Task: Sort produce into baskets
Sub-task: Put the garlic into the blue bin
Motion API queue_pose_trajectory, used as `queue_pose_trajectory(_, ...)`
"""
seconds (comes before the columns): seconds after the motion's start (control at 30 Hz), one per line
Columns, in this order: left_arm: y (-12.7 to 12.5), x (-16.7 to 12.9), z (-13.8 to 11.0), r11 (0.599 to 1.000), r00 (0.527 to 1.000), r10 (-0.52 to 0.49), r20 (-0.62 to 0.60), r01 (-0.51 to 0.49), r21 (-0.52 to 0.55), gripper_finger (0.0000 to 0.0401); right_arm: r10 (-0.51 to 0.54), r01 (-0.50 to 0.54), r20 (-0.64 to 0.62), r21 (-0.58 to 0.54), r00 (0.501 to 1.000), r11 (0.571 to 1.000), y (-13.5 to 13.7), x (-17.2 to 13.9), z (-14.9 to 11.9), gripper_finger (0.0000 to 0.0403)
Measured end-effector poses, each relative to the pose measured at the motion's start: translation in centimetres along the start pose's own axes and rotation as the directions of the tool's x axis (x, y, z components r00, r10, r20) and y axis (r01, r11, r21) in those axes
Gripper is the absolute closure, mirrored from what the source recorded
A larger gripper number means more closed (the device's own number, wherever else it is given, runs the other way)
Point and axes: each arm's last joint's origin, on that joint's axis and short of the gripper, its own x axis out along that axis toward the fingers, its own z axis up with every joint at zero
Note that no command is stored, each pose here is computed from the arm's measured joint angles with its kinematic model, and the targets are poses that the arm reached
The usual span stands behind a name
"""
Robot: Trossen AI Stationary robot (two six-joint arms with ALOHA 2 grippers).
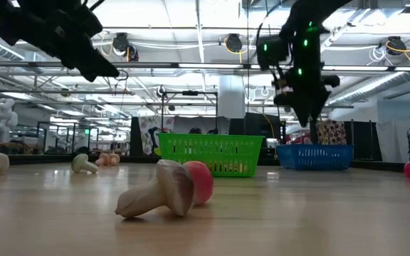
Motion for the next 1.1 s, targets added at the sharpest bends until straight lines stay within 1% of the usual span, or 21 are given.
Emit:
queue_pose_trajectory(0.07, -0.3, 0.0, 0.2, 0.999, 1.000, -0.024, 0.010, 0.025, -0.031, 0.0318, 0.064, -0.064, 0.050, 0.001, 0.997, 0.998, 0.0, -1.6, 0.1, 0.0200)
queue_pose_trajectory(0.13, -0.8, -0.1, 0.7, 0.993, 0.995, -0.098, 0.026, 0.099, -0.069, 0.0318, 0.136, -0.137, 0.112, -0.003, 0.984, 0.991, 0.4, -3.1, 0.0, 0.0200)
queue_pose_trajectory(0.23, -2.0, -0.4, 1.8, 0.963, 0.968, -0.246, 0.055, 0.250, -0.102, 0.0318, 0.272, -0.268, 0.210, -0.050, 0.939, 0.962, 1.4, -5.4, -0.5, 0.0200)
queue_pose_trajectory(0.33, -3.6, -0.4, 2.2, 0.933, 0.939, -0.341, 0.038, 0.343, -0.111, 0.0318, 0.378, -0.350, 0.288, -0.145, 0.880, 0.925, 3.1, -7.3, -1.3, 0.0200)
queue_pose_trajectory(0.4, -4.7, -0.2, 2.1, 0.916, 0.927, -0.375, -0.002, 0.370, -0.154, 0.0318, 0.431, -0.379, 0.317, -0.212, 0.845, 0.901, 4.4, -8.4, -2.1, 0.0200)
queue_pose_trajectory(0.47, -5.7, 0.1, 1.6, 0.891, 0.911, -0.407, -0.070, 0.379, -0.248, 0.0318, 0.478, -0.402, 0.338, -0.273, 0.810, 0.874, 5.7, -9.3, -3.0, 0.0200)
queue_pose_trajectory(0.57, -7.8, 0.4, 1.1, 0.840, 0.862, -0.476, -0.176, 0.385, -0.383, 0.0318, 0.535, -0.418, 0.351, -0.357, 0.768, 0.835, 7.5, -10.4, -4.3, 0.0200)
queue_pose_trajectory(0.63, -9.3, 0.5, 1.1, 0.828, 0.836, -0.498, -0.231, 0.379, -0.413, 0.0318, 0.572, -0.430, 0.365, -0.401, 0.734, 0.809, 8.4, -11.1, -5.0, 0.0200)
queue_pose_trajectory(0.77, -11.8, -0.1, 1.9, 0.874, 0.818, -0.445, -0.365, 0.306, -0.378, 0.0318, 0.632, -0.446, 0.403, -0.466, 0.662, 0.764, 9.7, -12.2, -5.8, 0.0200)
queue_pose_trajectory(0.83, -12.7, -0.5, 2.4, 0.902, 0.805, -0.396, -0.441, 0.250, -0.352, 0.0318, 0.649, -0.443, 0.412, -0.493, 0.640, 0.749, 10.2, -12.6, -6.0, 0.0200)
queue_pose_trajectory(0.9, -13.5, -0.9, 2.3, 0.933, 0.778, -0.333, -0.533, 0.190, -0.305, 0.0318, 0.665, -0.449, 0.428, -0.505, 0.612, 0.737, 10.7, -12.8, -6.1, 0.0200)
queue_pose_trajectory(0.93, -13.8, -1.1, 2.0, 0.944, 0.754, -0.306, -0.582, 0.162, -0.286, 0.0318, 0.670, -0.448, 0.432, -0.510, 0.604, 0.734, 10.9, -12.9, -6.1, 0.0200)
queue_pose_trajectory(1.0, -14.3, -1.1, 0.7, 0.961, 0.690, -0.256, -0.677, 0.105, -0.257, 0.0318, 0.667, -0.436, 0.419, -0.524, 0.616, 0.732, 11.2, -12.7, -6.3, 0.0200)
queue_pose_trajectory(1.1, -14.7, -0.9, -1.1, 0.974, 0.601, -0.179, -0.779, -0.002, -0.226, 0.0318, 0.666, -0.429, 0.414, -0.532, 0.621, 0.730, 11.8, -12.4, -6.4, 0.0200)
